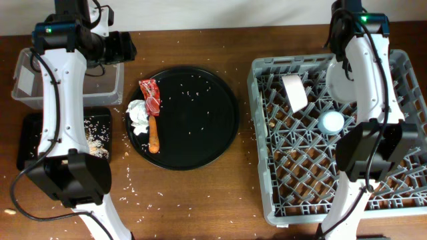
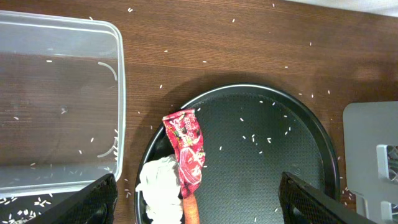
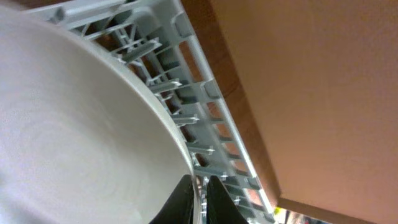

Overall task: Sort waste into correct bins and load items into the dishwasher rack
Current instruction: 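Pass the white plate to the right gripper and place it in rack, then grasp the red wrapper and tissue with the left gripper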

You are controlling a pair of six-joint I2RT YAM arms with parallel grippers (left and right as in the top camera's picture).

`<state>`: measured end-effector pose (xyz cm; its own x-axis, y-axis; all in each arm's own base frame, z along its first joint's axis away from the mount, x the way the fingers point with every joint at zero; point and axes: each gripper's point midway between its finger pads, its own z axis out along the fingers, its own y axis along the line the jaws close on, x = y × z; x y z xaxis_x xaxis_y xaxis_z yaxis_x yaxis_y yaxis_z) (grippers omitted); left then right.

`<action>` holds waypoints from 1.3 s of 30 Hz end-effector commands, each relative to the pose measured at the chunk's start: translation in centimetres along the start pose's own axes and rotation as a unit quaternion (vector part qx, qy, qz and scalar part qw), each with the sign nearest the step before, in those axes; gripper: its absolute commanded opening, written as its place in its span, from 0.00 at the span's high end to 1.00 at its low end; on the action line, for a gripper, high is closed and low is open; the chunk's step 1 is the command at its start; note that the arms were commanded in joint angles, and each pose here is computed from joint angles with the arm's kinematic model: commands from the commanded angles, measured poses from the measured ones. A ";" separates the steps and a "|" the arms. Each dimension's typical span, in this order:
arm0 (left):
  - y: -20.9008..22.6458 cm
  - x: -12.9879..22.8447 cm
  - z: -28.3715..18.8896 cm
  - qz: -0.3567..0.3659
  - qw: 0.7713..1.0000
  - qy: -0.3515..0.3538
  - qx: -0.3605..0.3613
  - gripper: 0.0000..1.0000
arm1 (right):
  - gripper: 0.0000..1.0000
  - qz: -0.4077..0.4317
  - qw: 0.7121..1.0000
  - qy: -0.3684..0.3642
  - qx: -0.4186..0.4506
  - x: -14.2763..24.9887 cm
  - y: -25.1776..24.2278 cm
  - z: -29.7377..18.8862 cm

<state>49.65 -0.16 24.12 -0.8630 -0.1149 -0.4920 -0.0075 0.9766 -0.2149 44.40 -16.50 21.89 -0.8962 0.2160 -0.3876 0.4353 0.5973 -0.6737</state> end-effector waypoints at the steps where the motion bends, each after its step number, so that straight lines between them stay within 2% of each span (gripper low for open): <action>1: 0.0 -0.2 -0.4 0.002 1.000 -0.006 -0.003 0.18 | 0.49 -0.005 0.998 0.017 -0.057 1.0 1.8 -0.7; 4: 0.0 -0.2 -0.4 0.002 1.000 -0.006 -0.003 0.18 | 0.18 -0.011 0.997 0.003 -0.070 1.0 1.3 -2.9; 5: 0.0 -0.2 -0.4 0.002 1.000 -0.006 -0.003 0.13 | 0.11 0.013 0.995 -0.021 -0.095 0.1 -0.2 -5.2; 7: 0.0 -0.1 -0.4 0.001 1.000 -0.004 -0.003 0.13 | 0.04 0.045 0.984 -0.064 -0.162 -1.1 -2.5 -9.3; 8: 0.0 0.0 -0.4 0.001 1.000 -0.001 -0.003 0.13 | 0.02 0.035 0.968 -0.089 -0.231 -1.5 -2.2 -12.0; 10: 0.1 1.4 -0.4 -0.005 1.000 0.026 -0.005 0.13 | 0.04 -0.011 0.903 -0.114 -0.414 -0.8 2.7 -18.9; 11: 0.2 1.7 -0.5 -0.007 0.999 0.032 -0.008 0.13 | 0.05 -0.041 0.878 -0.112 -0.464 -0.1 5.9 -21.2; 13: 1.1 3.5 -0.3 -0.011 0.997 0.067 -0.035 0.13 | 0.05 -0.090 0.858 -0.119 -0.492 1.0 10.9 -24.1; 14: 1.0 4.2 0.2 -0.012 0.996 0.082 -0.034 0.14 | 0.05 -0.101 0.854 -0.118 -0.496 1.4 12.4 -24.6; 16: -0.1 6.4 3.4 0.001 0.993 0.113 -0.028 0.21 | 0.05 -0.100 0.856 -0.104 -0.496 1.6 13.5 -24.2; 18: -0.5 8.8 7.1 -0.013 0.990 0.133 -0.049 0.21 | 0.05 -0.099 0.858 -0.103 -0.494 1.6 13.5 -24.0; 22: -0.2 11.4 11.4 -0.038 0.985 0.121 -0.118 0.21 | 0.05 -0.100 0.858 -0.103 -0.493 1.6 13.5 -23.9; 24: 1.4 12.9 12.6 -0.078 0.977 0.116 -0.161 0.21 | 0.05 -0.102 0.860 -0.099 -0.490 1.8 13.4 -23.7; 27: 2.8 14.8 14.5 -0.083 0.973 0.112 -0.183 0.20 | 0.05 -0.108 0.863 -0.086 -0.487 2.3 13.7 -23.0; 32: 3.5 16.3 17.6 -0.084 0.976 0.092 -0.178 0.20 | 0.05 -0.109 0.863 -0.085 -0.486 2.4 13.7 -23.0; 35: 4.2 17.8 20.0 -0.083 0.974 0.109 -0.183 0.22 | 0.05 -0.109 0.863 -0.085 -0.486 2.4 13.7 -23.0; 36: 4.2 17.8 20.0 -0.083 0.974 0.108 -0.182 0.36 | 0.05 -0.109 0.863 -0.084 -0.486 2.4 13.7 -23.0; 38: 4.2 17.8 20.0 -0.083 0.974 0.108 -0.182 0.88 | 0.05 -0.110 0.863 -0.082 -0.486 2.6 13.7 -22.9; 39: 4.1 17.8 20.0 -0.083 0.974 0.109 -0.180 1.00 | 0.05 -0.111 0.864 -0.080 -0.485 2.7 13.7 -22.9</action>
<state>45.99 -2.25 0.56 -0.8943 -0.2784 -0.3502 -0.3018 0.9533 0.0130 46.17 10.07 26.13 -0.8869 -0.0575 -0.4584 -0.0984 0.9930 0.0659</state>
